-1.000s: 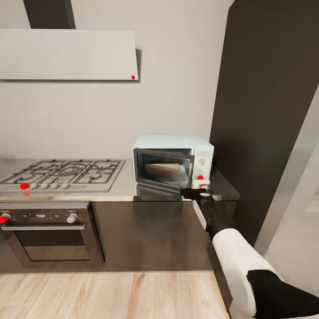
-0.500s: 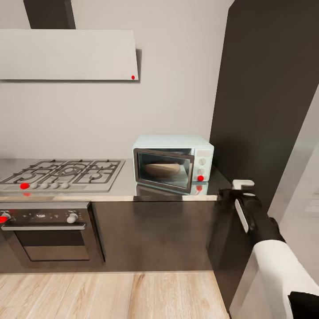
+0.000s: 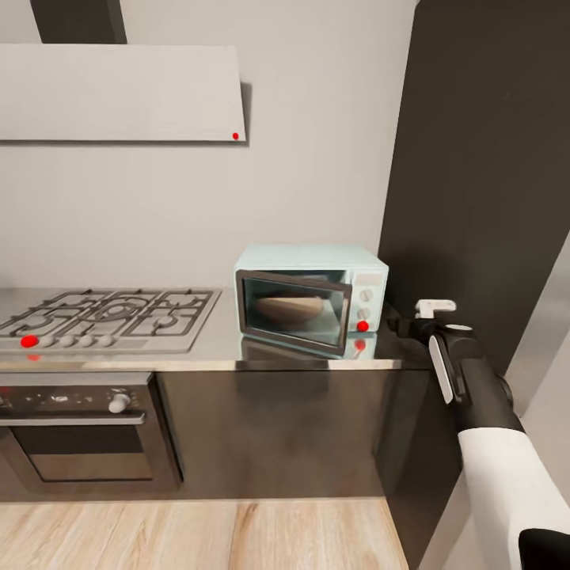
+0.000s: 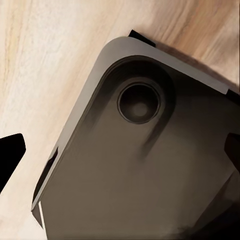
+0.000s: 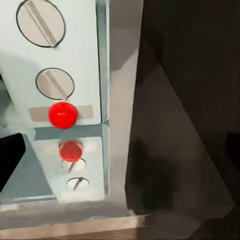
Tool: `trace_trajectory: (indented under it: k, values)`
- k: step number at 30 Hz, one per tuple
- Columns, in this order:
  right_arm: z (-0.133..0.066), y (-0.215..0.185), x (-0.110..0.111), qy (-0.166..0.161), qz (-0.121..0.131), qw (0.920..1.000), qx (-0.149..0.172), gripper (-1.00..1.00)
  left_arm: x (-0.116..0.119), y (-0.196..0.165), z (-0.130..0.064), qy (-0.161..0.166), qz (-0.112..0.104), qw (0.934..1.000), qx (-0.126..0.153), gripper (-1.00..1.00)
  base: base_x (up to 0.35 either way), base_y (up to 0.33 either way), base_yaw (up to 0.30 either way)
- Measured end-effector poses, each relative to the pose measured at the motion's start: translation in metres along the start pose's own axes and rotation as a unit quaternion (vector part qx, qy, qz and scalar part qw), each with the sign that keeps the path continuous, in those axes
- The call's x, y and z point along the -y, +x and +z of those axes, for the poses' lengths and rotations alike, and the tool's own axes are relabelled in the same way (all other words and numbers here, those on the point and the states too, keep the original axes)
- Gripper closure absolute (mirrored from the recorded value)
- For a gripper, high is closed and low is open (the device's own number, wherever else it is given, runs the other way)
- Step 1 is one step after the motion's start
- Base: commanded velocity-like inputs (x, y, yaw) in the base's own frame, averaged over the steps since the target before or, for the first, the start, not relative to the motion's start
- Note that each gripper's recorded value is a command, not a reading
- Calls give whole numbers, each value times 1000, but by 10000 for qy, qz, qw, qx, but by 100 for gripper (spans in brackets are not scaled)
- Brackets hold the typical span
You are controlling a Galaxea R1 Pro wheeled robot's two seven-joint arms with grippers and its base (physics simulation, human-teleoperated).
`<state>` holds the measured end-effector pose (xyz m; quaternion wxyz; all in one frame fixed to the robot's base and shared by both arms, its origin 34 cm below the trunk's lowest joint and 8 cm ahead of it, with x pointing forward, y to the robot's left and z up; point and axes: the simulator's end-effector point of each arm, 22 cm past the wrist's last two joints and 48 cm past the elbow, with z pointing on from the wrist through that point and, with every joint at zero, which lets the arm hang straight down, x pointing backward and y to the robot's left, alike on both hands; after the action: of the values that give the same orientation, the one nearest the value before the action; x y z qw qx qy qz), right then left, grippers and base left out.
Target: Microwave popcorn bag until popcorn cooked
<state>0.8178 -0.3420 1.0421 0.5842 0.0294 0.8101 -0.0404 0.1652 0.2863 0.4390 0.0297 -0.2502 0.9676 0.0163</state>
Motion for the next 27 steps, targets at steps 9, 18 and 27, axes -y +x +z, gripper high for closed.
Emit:
trace_trajectory:
  k: [9,18,27]
  values:
    - [2,5,-13,-270,5,9996,-64,-100,1,1,0,3,5,10000,-5,-100,267,0,0]
    - [-9,9,-92,-1753,56,9844,-112,-100,1,0,0,4,7,10000,-3,-100,10,0,0]
    - [-12,17,-102,-2195,632,9735,-144,-100,1,0,0,2,6,10000,0,-100,0,0,0]
